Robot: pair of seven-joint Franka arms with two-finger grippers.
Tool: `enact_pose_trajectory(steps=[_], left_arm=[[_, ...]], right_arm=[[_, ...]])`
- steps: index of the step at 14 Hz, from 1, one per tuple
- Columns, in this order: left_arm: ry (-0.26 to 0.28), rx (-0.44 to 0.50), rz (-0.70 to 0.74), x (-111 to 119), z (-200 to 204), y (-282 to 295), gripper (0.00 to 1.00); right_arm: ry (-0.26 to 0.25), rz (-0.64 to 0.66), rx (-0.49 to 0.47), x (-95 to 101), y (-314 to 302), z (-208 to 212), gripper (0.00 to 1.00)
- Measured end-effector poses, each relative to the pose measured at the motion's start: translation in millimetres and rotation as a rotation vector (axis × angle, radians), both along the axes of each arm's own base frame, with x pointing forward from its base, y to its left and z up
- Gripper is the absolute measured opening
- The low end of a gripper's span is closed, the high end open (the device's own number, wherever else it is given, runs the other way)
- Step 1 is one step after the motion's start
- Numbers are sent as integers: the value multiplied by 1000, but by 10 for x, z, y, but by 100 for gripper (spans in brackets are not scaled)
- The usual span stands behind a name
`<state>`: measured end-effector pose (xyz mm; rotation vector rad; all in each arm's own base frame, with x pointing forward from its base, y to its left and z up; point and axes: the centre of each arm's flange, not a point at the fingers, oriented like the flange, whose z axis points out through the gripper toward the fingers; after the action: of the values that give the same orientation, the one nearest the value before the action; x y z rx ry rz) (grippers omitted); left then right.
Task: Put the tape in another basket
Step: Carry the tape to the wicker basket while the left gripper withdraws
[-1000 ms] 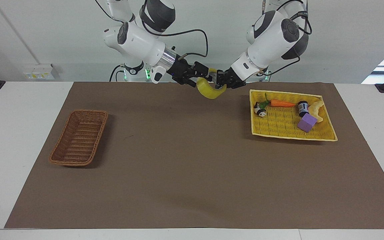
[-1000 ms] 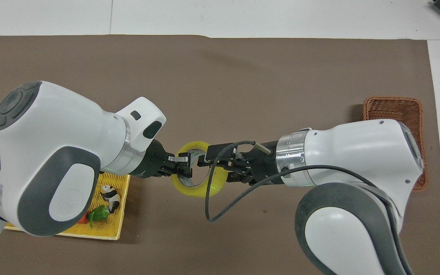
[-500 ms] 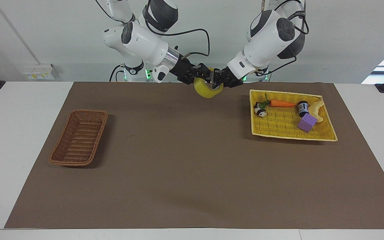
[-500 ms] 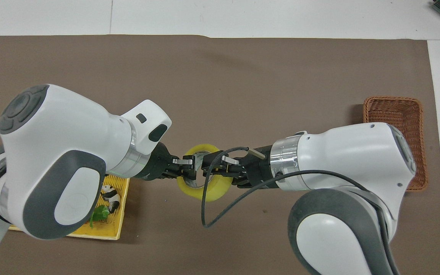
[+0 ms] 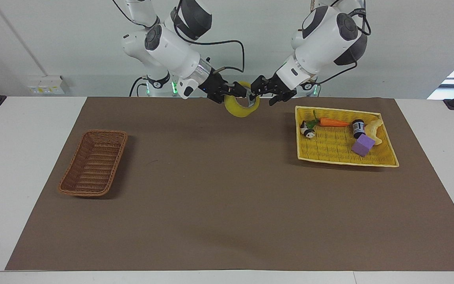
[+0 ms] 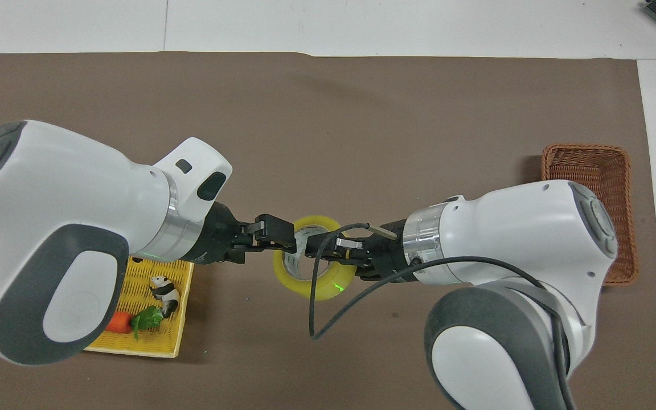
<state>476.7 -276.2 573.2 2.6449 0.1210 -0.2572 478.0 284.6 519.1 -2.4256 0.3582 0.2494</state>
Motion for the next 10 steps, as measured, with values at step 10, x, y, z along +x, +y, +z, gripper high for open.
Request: enact_pose_trajectory(steps=[10], left_arm=[[-72, 135, 85, 144, 418, 739, 100]], right_arm=[[-7, -36, -24, 283, -732, 221, 0]])
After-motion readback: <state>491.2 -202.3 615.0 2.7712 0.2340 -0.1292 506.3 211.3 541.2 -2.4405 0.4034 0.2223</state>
